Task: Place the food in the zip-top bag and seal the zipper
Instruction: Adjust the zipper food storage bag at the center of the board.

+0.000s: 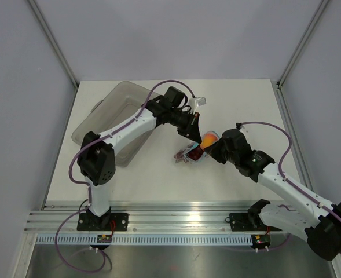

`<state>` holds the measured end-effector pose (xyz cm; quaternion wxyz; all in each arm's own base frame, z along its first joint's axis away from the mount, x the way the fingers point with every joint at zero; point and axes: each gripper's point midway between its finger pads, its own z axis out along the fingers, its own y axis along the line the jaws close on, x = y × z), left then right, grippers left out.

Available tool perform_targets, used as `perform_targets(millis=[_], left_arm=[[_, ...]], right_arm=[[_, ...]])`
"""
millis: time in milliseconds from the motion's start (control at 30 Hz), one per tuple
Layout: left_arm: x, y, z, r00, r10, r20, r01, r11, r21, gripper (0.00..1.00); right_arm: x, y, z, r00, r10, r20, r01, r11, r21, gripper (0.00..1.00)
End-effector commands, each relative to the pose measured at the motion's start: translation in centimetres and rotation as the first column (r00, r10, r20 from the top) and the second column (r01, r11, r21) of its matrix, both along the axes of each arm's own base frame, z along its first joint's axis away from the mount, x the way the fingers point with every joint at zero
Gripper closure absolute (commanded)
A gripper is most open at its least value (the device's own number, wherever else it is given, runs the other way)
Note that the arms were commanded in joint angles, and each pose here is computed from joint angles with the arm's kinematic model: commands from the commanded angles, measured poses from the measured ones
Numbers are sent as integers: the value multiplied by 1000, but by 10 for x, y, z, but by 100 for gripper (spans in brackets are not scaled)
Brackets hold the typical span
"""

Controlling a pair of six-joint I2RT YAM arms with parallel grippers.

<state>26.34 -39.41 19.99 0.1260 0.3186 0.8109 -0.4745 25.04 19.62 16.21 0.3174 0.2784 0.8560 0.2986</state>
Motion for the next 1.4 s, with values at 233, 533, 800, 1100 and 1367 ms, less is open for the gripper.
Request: perform_targets(millis=[233,533,800,1100,1367], left_arm=[[19,10,14,993,1,119,-7,999,47,36],[34,39,50,941,86,328,-127,986,105,31],[1,43,68,897,9,442,6,999,-33,30],[-14,20,37,832,-96,546,92,995,35,28],[-14,8,13,795,-147,588,113,989,95,30]], right_arm=[[20,13,32,992,-77,96,64,989,130,100],[23,18,26,994,-78,78,66,987,147,100],[22,18,22,995,-77,68,66,987,149,100],[20,18,22,995,-72,69,61,987,147,100],[17,16,23,995,-71,70,60,987,149,100]])
